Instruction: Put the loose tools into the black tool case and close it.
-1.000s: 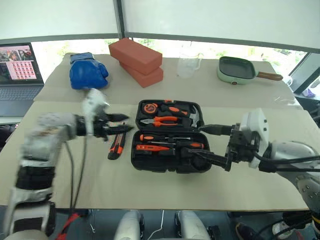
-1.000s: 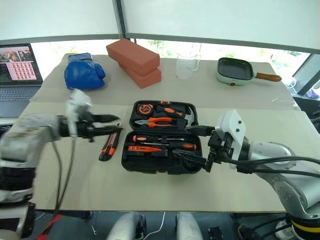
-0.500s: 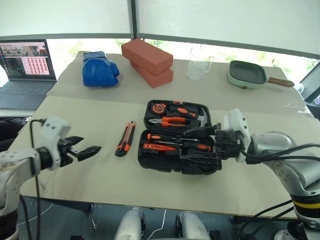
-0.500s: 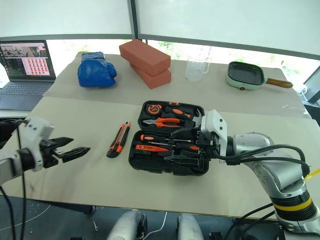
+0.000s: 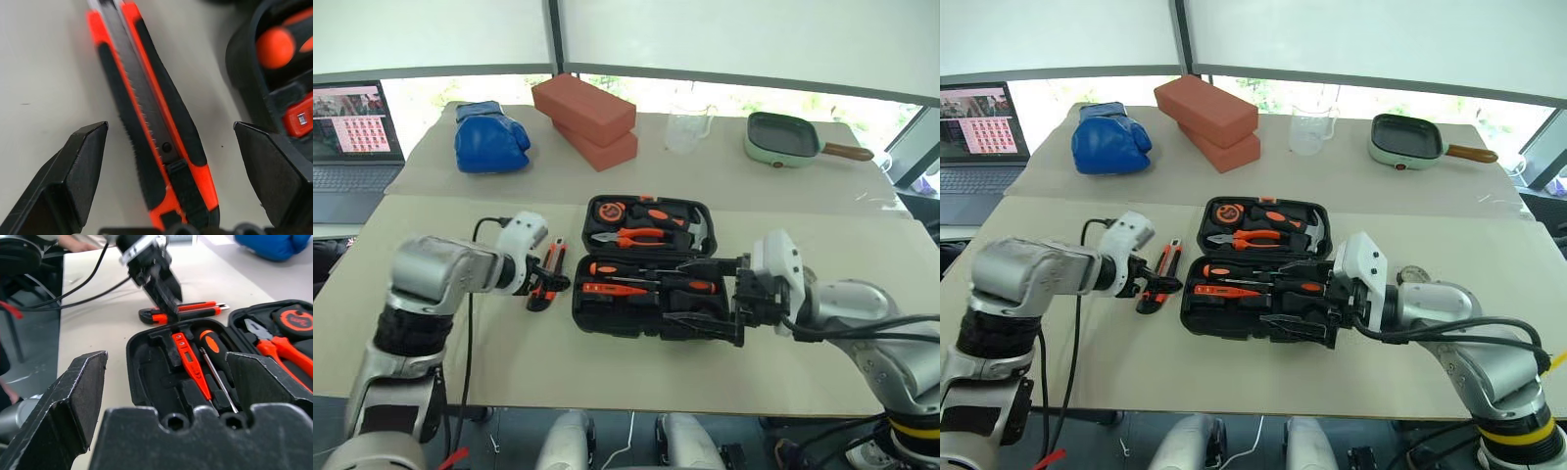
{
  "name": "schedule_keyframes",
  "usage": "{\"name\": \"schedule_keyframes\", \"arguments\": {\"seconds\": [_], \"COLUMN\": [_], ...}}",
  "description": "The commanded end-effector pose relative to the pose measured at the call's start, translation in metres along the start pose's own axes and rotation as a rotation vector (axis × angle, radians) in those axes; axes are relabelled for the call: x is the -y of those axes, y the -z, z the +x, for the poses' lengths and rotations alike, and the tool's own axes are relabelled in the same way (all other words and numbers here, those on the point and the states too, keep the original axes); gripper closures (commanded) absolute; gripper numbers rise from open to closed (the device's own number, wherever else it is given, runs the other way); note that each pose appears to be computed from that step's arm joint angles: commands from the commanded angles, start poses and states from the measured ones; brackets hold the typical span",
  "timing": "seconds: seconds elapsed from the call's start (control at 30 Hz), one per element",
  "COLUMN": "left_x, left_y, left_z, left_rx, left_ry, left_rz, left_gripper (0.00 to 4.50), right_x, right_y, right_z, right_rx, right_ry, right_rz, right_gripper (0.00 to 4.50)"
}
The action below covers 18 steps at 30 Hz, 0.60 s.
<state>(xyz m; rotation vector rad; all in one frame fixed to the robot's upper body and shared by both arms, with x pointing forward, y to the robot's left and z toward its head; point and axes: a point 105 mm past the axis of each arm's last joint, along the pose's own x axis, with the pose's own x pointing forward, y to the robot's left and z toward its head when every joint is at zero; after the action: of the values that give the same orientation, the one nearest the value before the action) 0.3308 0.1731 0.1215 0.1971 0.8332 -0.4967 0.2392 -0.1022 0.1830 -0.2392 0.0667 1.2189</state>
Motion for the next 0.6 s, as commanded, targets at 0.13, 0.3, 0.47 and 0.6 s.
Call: {"name": "schedule_keyframes", "arguments": {"seconds": [0.13,0.3,0.47,0.6], "left_x": [0.007,-0.014,-0.045,-0.057], "left_y": [0.014,0.016,0.005,-0.044], "left_z": [0.021,0.021,0.003,-0.029], "left_rx": [-0.066,-0.048,0.042,0.278], "left_ry": [0.034,-0.024,-0.099,-0.11], "left_rz": [0.034,0.005,-0.016,0.147], "left_gripper": [1.23,2.88,2.88,2.89], "right_x": [-0.002,-0.003,-0.002,0.001], "right_y": [-0.014,-0.018,-0.02,-0.021], "right_z": [-0.006,-0.009,-0.01,-0.011], "right_rx": [0.027,0.022,0.014,0.014], "right_ry": [0.039,0.047,0.051,0.057], "right_rz": [-0.038,-0.038,-0.038,-0.03], "right_gripper": [0.0,0.0,0.0,0.0]}}
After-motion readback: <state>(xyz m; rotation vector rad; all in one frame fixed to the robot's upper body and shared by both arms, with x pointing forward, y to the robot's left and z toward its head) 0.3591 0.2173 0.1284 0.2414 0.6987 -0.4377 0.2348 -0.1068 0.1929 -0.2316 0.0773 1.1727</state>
